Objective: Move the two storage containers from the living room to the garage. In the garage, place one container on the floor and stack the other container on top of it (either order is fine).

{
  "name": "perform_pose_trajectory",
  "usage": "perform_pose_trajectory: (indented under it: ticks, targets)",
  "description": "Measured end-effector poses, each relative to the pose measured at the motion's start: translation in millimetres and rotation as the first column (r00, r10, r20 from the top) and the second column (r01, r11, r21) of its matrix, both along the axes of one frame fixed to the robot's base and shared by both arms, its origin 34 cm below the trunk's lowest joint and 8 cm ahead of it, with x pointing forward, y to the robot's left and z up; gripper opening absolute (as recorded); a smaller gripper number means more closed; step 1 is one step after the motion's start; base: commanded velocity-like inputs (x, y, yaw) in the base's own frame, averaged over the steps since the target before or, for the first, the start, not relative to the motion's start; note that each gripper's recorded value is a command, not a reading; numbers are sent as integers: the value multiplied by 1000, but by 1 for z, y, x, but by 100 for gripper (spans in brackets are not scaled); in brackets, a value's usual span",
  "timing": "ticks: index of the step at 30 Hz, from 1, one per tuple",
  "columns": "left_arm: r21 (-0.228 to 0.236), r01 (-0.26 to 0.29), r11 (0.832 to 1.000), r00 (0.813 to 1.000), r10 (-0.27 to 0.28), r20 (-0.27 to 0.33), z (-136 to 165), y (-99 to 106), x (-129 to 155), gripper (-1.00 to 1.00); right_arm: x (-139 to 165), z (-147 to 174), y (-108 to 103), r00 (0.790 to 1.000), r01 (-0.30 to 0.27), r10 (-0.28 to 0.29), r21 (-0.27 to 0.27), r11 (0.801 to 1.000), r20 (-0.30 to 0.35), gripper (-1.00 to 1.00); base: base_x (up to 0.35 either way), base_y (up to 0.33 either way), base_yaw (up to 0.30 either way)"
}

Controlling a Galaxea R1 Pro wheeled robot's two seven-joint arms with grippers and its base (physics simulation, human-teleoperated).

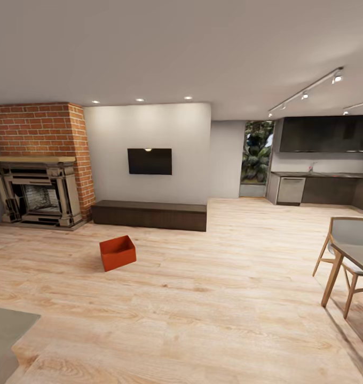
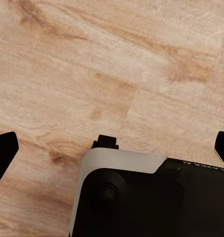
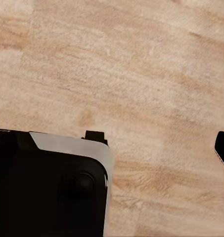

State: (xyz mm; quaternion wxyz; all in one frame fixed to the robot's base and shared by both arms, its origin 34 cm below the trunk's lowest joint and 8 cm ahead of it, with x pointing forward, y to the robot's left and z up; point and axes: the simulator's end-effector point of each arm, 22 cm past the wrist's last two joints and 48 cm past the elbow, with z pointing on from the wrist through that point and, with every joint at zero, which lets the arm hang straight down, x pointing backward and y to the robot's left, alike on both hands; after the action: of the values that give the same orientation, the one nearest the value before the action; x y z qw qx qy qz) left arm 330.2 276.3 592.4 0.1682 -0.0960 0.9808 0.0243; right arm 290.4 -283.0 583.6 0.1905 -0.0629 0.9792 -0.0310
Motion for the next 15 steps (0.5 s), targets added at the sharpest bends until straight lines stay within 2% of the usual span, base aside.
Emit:
perform_pose_trajectory:
  ticks: [15]
  targets:
    - [0, 0, 1000, 1000, 0, -1, 0, 0, 0, 100, 0, 0, 2, 1000, -3, 3, 1, 1000, -1, 100, 324, 0, 0]
